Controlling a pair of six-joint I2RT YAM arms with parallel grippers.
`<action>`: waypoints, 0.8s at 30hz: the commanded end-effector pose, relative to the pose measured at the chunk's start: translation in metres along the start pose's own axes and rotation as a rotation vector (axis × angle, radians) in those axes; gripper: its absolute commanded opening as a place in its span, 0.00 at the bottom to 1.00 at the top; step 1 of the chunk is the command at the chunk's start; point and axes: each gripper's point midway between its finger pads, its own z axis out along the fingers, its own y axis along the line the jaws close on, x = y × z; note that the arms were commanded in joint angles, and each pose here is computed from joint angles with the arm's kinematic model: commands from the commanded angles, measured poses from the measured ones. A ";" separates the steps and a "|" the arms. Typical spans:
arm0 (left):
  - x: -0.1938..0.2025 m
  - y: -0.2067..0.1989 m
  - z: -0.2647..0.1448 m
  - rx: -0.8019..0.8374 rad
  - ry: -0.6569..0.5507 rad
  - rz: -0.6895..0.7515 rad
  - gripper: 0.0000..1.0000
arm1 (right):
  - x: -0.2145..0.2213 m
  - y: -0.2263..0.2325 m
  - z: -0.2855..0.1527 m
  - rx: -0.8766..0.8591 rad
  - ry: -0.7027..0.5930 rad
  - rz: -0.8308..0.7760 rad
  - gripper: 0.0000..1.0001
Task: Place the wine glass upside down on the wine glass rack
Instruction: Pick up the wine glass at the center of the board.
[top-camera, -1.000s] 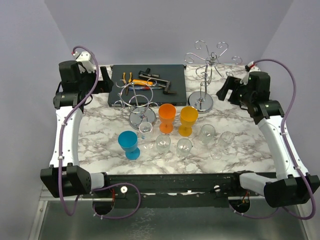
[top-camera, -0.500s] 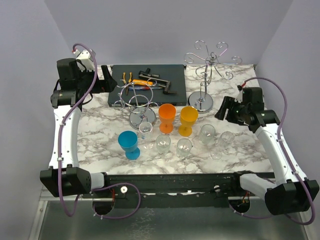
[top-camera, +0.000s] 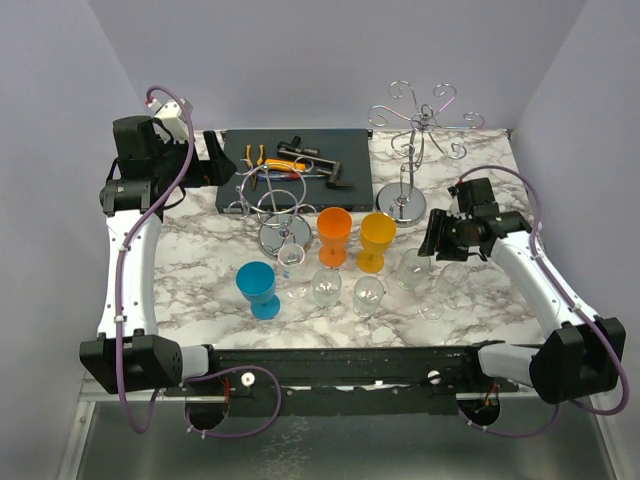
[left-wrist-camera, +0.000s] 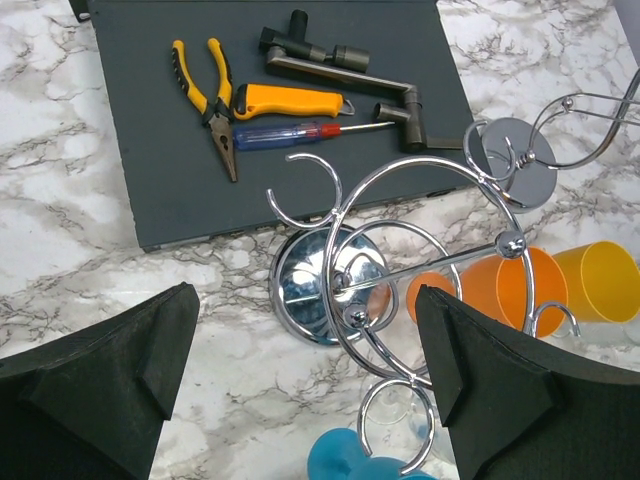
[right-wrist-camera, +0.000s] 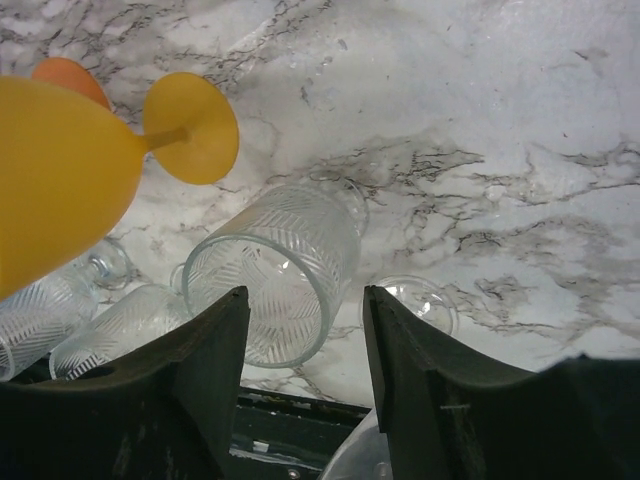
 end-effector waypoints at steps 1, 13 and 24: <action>-0.010 -0.008 -0.004 0.034 -0.015 -0.002 0.99 | -0.005 -0.011 -0.001 0.088 0.011 -0.001 0.54; -0.011 -0.010 0.001 0.060 -0.004 -0.012 0.99 | 0.001 -0.013 0.020 0.113 0.074 -0.041 0.50; -0.014 -0.014 0.000 0.076 -0.008 -0.014 0.99 | 0.012 -0.015 0.047 0.196 0.107 -0.073 0.42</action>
